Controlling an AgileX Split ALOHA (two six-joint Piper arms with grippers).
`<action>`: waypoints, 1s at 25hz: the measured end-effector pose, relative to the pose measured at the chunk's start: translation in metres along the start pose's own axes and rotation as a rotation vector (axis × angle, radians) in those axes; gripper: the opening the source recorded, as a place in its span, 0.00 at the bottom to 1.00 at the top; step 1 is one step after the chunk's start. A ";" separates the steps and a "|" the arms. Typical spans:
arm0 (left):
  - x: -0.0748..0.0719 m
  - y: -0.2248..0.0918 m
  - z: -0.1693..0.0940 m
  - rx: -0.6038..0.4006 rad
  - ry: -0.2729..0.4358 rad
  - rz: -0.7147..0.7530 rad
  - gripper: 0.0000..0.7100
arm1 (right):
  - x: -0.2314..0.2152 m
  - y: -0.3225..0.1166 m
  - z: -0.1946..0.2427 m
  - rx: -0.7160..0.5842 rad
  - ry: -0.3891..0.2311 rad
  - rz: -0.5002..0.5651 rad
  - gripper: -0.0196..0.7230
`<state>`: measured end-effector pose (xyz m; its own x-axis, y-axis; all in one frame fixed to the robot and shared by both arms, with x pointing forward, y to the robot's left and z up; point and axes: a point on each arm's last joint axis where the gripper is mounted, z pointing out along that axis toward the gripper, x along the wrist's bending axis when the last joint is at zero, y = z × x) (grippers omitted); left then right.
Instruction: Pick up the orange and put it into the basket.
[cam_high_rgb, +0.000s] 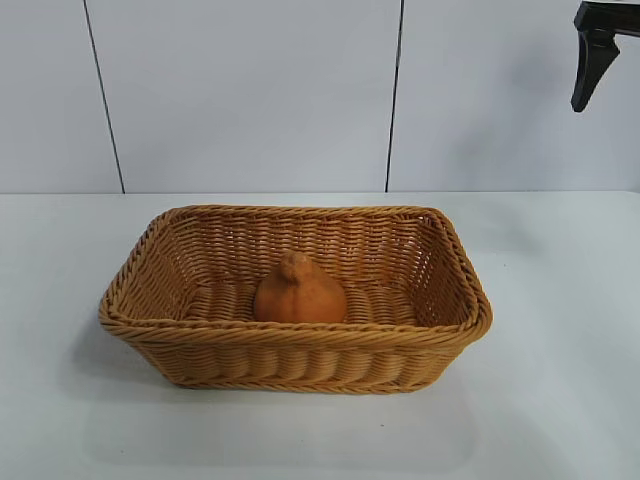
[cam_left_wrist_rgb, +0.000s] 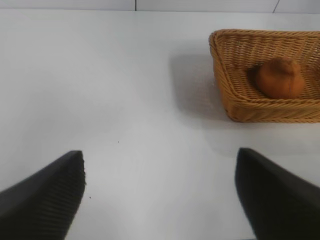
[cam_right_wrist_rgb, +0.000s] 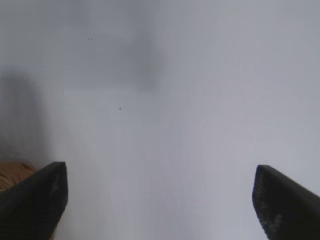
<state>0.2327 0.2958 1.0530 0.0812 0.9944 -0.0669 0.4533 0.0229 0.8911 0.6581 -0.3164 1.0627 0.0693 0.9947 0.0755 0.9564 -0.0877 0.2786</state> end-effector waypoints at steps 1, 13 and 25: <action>0.000 0.000 0.000 0.000 0.000 0.000 0.82 | 0.000 -0.005 -0.004 0.003 0.002 -0.006 0.96; 0.000 0.000 0.000 0.000 0.000 0.006 0.82 | 0.001 -0.175 -0.047 0.154 0.035 -0.053 0.96; 0.000 0.000 0.000 0.000 0.000 0.000 0.82 | -0.002 -0.308 -0.070 -0.088 0.030 -0.094 0.96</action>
<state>0.2327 0.2958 1.0530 0.0812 0.9944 -0.0669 0.4533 0.0229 0.8911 0.3439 -0.2955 1.0440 -0.0292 0.9969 0.0737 0.9297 0.0000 0.3683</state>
